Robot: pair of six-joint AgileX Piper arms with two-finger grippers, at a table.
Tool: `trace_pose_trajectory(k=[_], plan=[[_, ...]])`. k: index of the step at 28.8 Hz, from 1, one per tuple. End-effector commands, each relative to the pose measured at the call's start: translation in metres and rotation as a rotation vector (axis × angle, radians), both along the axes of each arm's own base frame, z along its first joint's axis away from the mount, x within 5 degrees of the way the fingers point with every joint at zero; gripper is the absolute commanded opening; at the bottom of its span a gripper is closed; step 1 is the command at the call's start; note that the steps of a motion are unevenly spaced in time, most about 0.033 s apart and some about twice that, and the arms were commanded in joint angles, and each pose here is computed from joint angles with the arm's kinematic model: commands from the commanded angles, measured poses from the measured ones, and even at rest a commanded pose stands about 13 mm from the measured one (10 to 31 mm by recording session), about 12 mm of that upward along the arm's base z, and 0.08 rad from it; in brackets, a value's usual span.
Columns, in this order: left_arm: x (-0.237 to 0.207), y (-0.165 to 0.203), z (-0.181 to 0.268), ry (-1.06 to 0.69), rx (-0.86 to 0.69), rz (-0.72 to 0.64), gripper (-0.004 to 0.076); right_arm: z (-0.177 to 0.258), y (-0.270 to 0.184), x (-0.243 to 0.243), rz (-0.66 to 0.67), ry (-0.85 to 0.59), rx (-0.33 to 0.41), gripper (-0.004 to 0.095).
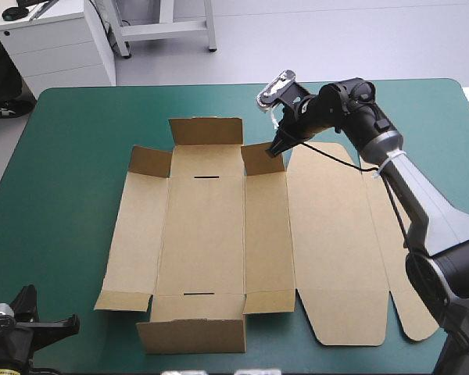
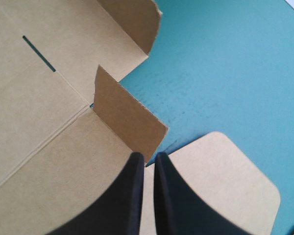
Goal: Fold the box
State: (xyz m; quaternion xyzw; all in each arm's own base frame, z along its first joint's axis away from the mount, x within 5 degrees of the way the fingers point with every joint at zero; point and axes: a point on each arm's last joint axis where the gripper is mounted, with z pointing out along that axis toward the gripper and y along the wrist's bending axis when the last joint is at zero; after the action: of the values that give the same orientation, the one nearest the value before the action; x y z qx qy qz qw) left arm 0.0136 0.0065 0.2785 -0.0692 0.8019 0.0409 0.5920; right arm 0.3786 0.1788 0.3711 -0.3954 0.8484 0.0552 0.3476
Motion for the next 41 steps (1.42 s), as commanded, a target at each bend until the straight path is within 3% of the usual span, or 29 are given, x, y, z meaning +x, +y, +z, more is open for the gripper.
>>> trace_pose_trajectory(k=[1, 7, 9, 11, 21, 25, 32, 38, 41], plan=[[0.002, 0.0, 0.013, -0.082, 0.01, -0.005, 0.0, 0.041, -0.013, -0.016, -0.19, -0.038, 0.158, 0.0], [0.002, 0.0, 0.013, -0.082, 0.011, -0.005, 0.03, 0.047, -0.026, -0.034, -0.256, 0.062, 0.115, 0.0], [0.002, 0.0, 0.013, -0.082, 0.011, -0.005, 0.0414, 0.057, -0.031, -0.041, -0.288, 0.045, 0.129, 0.0], [0.002, 0.0, 0.013, -0.082, 0.011, -0.005, 0.0472, 0.07, -0.037, -0.051, -0.312, 0.013, 0.151, -0.0001], [0.002, 0.0, 0.013, -0.082, 0.009, -0.006, 0.0461, 0.105, -0.06, -0.106, -0.335, -0.018, 0.209, -0.0001], [0.002, 0.0, 0.013, -0.08, 0.008, -0.006, 0.0461, 0.086, -0.072, -0.132, -0.353, -0.01, 0.224, -0.0001], [0.002, -0.001, 0.021, -0.006, 0.021, -0.019, 0.0461, 0.053, -0.101, -0.201, -0.385, -0.1, 0.338, -0.0001], [0.023, -0.006, 0.059, 0.029, 0.033, -0.106, 0.0462, 0.025, -0.125, -0.256, -0.373, -0.187, 0.395, -0.0001], [0.038, -0.013, 0.081, 0.038, 0.063, -0.218, 0.0462, 0.005, -0.135, -0.28, -0.369, -0.217, 0.416, -0.0001]])
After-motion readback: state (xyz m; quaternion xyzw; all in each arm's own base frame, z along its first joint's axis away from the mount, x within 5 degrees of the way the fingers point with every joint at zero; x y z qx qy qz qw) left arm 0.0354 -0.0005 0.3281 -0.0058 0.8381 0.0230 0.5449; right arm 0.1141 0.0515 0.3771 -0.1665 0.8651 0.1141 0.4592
